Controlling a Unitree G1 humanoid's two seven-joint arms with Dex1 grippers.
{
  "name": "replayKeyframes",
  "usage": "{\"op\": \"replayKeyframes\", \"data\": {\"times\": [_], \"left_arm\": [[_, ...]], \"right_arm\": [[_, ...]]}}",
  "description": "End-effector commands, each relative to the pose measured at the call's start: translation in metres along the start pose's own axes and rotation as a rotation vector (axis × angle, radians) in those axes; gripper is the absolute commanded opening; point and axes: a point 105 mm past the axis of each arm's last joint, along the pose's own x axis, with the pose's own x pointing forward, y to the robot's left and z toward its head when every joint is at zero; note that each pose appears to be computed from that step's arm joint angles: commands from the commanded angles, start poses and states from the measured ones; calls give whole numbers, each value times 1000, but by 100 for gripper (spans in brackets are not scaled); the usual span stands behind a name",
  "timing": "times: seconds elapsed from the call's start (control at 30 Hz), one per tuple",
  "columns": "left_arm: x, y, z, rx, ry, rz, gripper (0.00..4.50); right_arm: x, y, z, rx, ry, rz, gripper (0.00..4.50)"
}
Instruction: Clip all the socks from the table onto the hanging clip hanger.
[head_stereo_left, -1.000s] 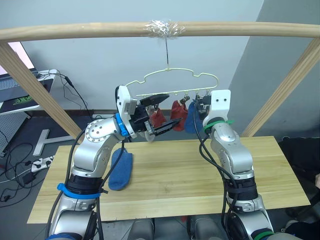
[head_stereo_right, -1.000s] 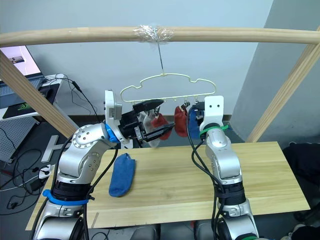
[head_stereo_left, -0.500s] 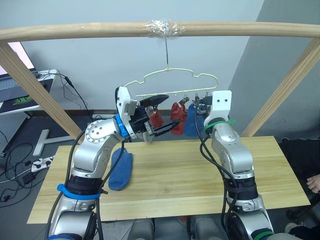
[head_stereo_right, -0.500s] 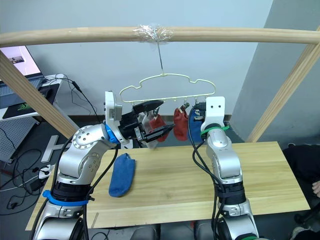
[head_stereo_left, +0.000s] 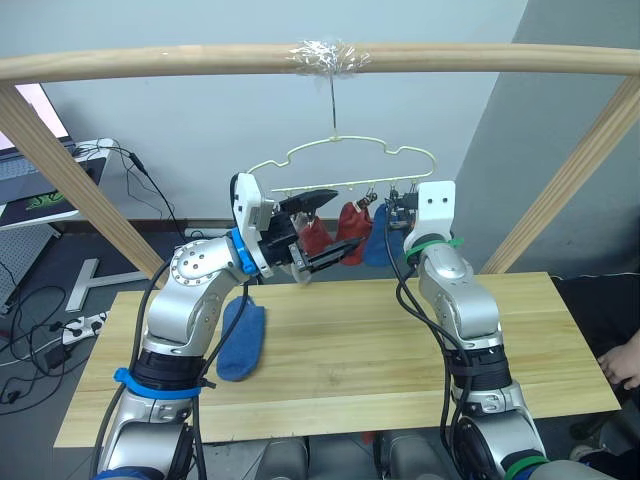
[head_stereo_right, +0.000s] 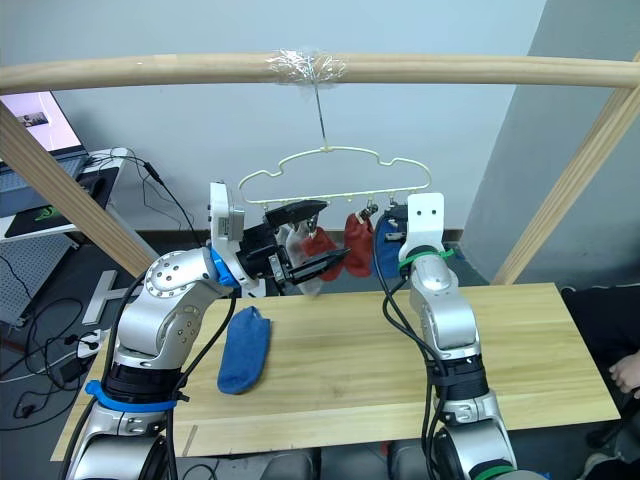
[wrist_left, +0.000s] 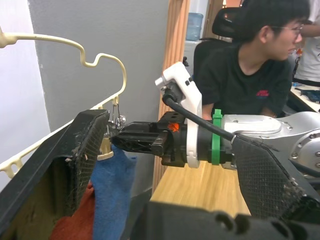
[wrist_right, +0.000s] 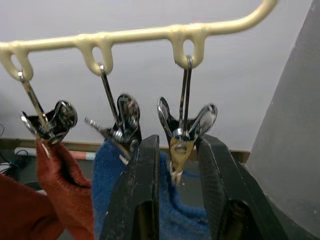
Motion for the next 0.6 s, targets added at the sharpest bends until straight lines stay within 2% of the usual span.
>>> {"op": "replayKeyframes", "data": {"times": [0.03,0.6], "left_arm": [[1,0,16,55,-46,0,450],[3,1,16,57,-49,2,450]], "right_arm": [[2,-4,24,-10,-90,-10,114],[2,-2,27,-6,-108,2,114]]}}
